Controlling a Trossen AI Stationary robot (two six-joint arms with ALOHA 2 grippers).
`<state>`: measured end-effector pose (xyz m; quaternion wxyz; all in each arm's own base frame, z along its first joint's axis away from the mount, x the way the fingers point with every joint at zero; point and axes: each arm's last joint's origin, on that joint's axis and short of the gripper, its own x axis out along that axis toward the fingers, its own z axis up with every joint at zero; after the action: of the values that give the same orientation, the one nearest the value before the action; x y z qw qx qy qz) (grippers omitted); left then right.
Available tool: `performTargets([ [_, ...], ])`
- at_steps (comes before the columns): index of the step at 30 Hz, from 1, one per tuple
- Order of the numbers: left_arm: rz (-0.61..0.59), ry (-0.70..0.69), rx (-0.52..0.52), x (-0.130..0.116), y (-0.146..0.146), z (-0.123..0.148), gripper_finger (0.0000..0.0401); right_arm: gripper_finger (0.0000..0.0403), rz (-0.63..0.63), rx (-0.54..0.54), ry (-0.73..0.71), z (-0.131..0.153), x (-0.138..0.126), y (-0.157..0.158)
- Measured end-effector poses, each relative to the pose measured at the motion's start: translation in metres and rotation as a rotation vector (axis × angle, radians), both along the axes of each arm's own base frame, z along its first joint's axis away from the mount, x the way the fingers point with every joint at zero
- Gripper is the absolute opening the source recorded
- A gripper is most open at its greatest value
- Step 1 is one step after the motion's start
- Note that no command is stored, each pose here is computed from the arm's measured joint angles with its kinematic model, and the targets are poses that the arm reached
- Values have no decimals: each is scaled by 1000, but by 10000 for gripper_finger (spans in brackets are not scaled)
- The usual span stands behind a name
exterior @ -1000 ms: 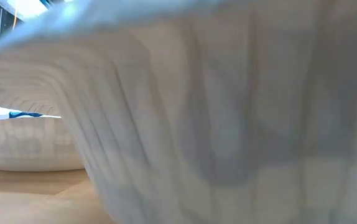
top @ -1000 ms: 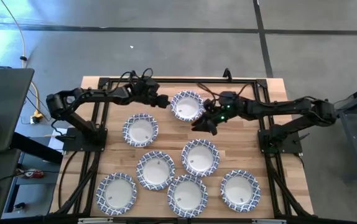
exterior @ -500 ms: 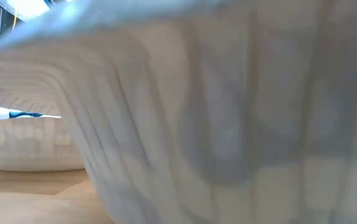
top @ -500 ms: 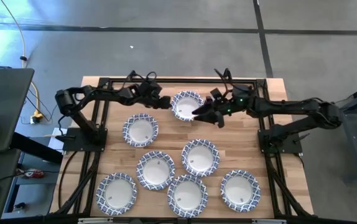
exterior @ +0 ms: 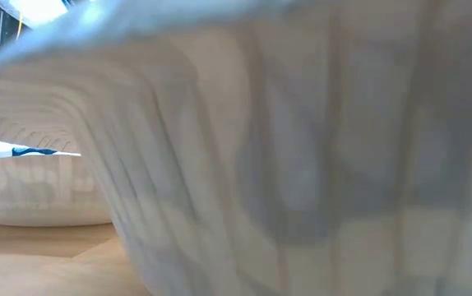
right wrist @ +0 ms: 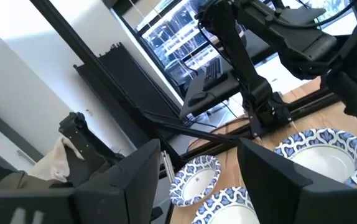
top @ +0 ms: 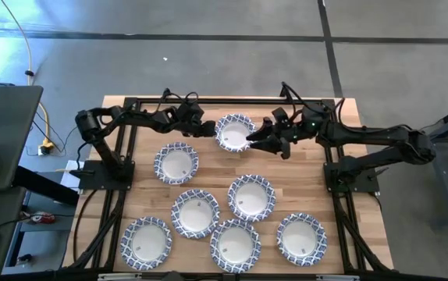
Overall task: Nest bowls inside each other
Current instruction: Stack the white patterned bowl on top of the other white patterned bowls
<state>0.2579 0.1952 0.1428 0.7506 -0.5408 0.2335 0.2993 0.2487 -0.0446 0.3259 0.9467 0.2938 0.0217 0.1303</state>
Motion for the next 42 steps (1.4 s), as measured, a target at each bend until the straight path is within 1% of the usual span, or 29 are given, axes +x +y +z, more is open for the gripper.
performTargets([
  [3, 23, 8, 7, -2, 3, 0, 159, 206, -4, -6, -6, 1, -1, -1],
  [12, 94, 4, -15, -7, 9, 0, 159, 206, -5, -15, -8, 1, -1, -1],
  [22, 166, -42, -57, -5, 11, 2, 159, 206, -25, -32, -12, 1, -1, -6],
  [34, 152, -50, -90, -2, 6, 1, 159, 206, -55, -41, -13, 1, -4, -17],
  [40, 133, -14, -148, 4, 2, -15, 159, 206, -45, -42, -13, 1, -5, -19],
  [42, 125, -12, -154, 7, -1, -20, 159, 206, -45, -43, -13, 1, -5, -19],
])
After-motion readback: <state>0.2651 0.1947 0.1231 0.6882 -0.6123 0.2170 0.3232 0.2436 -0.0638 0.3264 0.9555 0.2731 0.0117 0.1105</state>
